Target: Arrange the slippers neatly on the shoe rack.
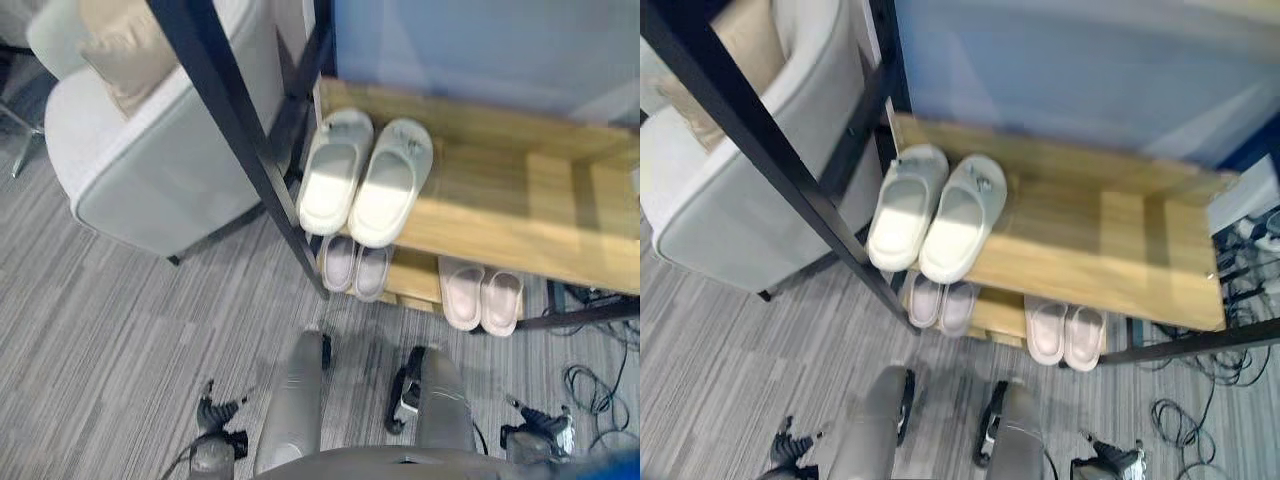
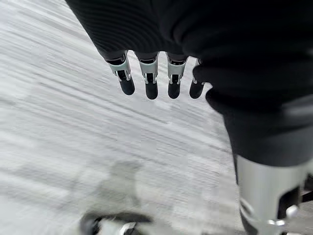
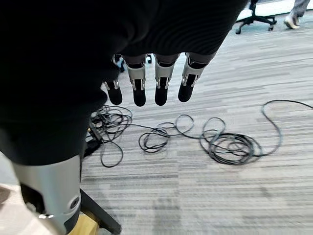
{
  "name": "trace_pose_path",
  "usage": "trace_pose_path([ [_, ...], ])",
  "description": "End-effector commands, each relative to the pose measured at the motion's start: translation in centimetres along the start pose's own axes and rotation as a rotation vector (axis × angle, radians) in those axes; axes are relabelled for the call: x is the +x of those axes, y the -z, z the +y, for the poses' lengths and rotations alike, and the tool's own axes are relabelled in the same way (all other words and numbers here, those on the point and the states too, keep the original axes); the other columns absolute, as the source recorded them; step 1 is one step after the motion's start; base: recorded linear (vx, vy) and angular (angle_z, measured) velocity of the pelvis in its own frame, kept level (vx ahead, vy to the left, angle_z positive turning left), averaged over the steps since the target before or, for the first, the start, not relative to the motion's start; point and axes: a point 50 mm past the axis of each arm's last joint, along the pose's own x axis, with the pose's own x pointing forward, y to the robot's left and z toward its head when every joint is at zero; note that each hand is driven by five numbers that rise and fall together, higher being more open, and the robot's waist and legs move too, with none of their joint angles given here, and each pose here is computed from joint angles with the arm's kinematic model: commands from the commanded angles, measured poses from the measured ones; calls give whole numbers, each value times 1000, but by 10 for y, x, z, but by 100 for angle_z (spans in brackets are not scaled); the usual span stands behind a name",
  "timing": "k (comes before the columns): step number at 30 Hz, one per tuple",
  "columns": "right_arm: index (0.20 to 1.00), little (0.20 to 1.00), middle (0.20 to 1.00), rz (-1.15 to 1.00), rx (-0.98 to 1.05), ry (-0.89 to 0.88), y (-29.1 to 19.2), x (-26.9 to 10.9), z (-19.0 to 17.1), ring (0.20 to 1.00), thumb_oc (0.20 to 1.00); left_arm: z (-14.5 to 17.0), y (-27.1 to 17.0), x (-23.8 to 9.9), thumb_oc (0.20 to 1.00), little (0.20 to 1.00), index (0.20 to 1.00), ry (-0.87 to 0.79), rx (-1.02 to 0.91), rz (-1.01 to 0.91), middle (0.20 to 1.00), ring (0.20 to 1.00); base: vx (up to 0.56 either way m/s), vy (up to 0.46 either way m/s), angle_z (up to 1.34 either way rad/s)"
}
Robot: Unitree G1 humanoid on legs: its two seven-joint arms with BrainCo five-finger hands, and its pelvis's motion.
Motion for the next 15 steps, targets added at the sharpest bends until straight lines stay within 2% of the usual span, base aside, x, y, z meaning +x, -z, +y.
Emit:
trace_pose_path([
  [1, 1000, 1000, 1000, 76, 53, -22, 11, 4, -9, 1000, 1000, -22, -14, 2, 1000, 1000, 1000, 82, -7, -3, 1000, 1000, 227, -41, 8],
  [3, 1000, 1000, 1000, 151, 86, -146, 29, -5, 3, 1000, 1000, -23, 7, -3, 1000, 1000, 1000, 100, 176, 88, 1000, 1000, 381, -68, 4],
  [4, 1000, 1000, 1000, 82, 89, -203, 17, -7, 12, 1000, 1000, -22, 14, -5, 1000, 1000, 1000, 94, 154, 123, 1000, 1000, 353, -66, -18],
  [7, 1000, 1000, 1000, 77, 67, -311, 20, -18, 29, 1000, 1000, -35, 11, -8, 1000, 1000, 1000, 154, 197, 104, 1000, 1000, 332, -61, -31],
  [8, 1000, 1000, 1000, 68, -19, -378, 27, -24, 35, 1000, 1000, -45, 0, -7, 1000, 1000, 1000, 207, 250, 38, 1000, 1000, 183, -28, -35],
  [15, 1000, 1000, 1000, 33, -175, -507, 35, -33, 44, 1000, 1000, -55, -6, -8, 1000, 1000, 1000, 285, 140, 61, 1000, 1000, 43, -64, -19],
])
